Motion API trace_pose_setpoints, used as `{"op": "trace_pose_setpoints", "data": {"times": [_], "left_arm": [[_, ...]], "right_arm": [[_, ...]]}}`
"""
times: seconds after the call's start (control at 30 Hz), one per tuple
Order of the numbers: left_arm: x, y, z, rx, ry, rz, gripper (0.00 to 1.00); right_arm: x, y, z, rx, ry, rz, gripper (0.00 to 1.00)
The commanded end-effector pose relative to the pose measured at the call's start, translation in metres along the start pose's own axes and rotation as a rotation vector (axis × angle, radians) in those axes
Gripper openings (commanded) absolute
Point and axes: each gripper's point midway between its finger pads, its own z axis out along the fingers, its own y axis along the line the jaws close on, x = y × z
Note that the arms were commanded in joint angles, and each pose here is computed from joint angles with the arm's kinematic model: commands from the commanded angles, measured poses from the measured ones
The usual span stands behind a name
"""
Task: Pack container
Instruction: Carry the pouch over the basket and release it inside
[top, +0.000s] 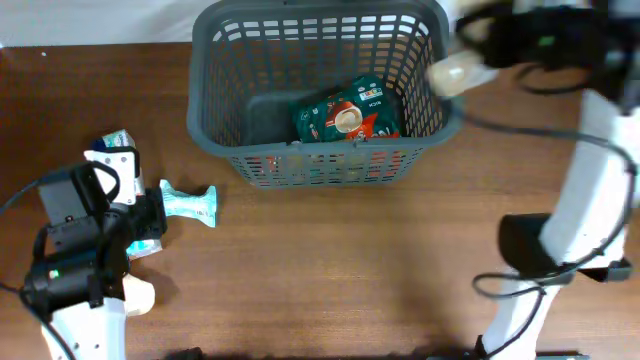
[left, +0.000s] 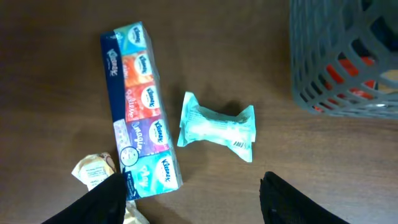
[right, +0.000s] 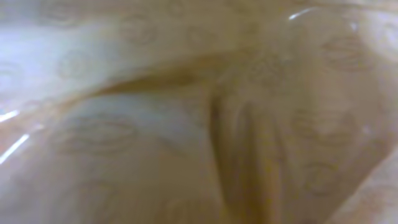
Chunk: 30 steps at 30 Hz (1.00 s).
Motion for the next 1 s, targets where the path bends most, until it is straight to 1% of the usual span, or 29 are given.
{"op": "trace_pose_setpoints", "data": {"times": [0.0, 0.03, 0.17, 0.23, 0.37, 0.43, 0.47, 0.5, 0.53, 0.57, 0.8, 0.87, 0.97], "left_arm": [[-0.002, -0.004, -0.023, 0.008, -0.073, 0.008, 0.62], [-0.001, -0.005, -0.027, 0.007, -0.081, 0.009, 0.62], [0.007, -0.007, -0.047, 0.002, -0.110, 0.011, 0.62], [0.013, -0.010, -0.056, 0.004, -0.117, 0.011, 0.62], [0.027, -0.021, -0.067, 0.050, -0.106, 0.012, 0.62], [0.035, -0.026, -0.070, 0.076, -0.088, 0.011, 0.62], [0.036, -0.028, -0.070, 0.085, -0.086, 0.011, 0.62], [0.036, -0.028, -0.070, 0.086, -0.084, 0.011, 0.62], [0.036, -0.028, -0.070, 0.086, -0.083, 0.011, 0.62], [0.037, -0.028, -0.070, 0.087, -0.082, 0.010, 0.62], [0.037, -0.028, -0.070, 0.086, -0.081, 0.010, 0.62], [0.037, -0.027, -0.070, 0.082, -0.081, 0.018, 0.62], [0.037, -0.023, -0.069, 0.059, -0.077, 0.016, 0.62]], "right_arm": [[0.028, 0.058, 0.045, -0.156, 0.145, -0.185, 0.03], [0.034, 0.061, 0.053, -0.159, 0.177, -0.194, 0.03], [0.079, 0.069, 0.096, -0.165, 0.376, -0.278, 0.04], [0.097, 0.056, 0.117, -0.105, 0.455, -0.305, 0.03], [0.119, 0.025, 0.145, -0.001, 0.536, -0.318, 0.03], [0.127, 0.018, 0.156, 0.010, 0.556, -0.316, 0.04], [0.130, 0.016, 0.159, 0.013, 0.564, -0.315, 0.16], [0.136, 0.012, 0.165, 0.018, 0.580, -0.312, 0.60], [0.142, 0.010, 0.170, 0.016, 0.594, -0.307, 0.84], [0.144, 0.008, 0.172, 0.018, 0.599, -0.307, 0.99], [0.134, 0.003, 0.181, 0.048, 0.554, -0.327, 0.99], [0.124, -0.001, 0.176, 0.087, 0.525, -0.302, 0.99], [0.089, -0.007, 0.147, 0.173, 0.428, -0.252, 0.99]]}}
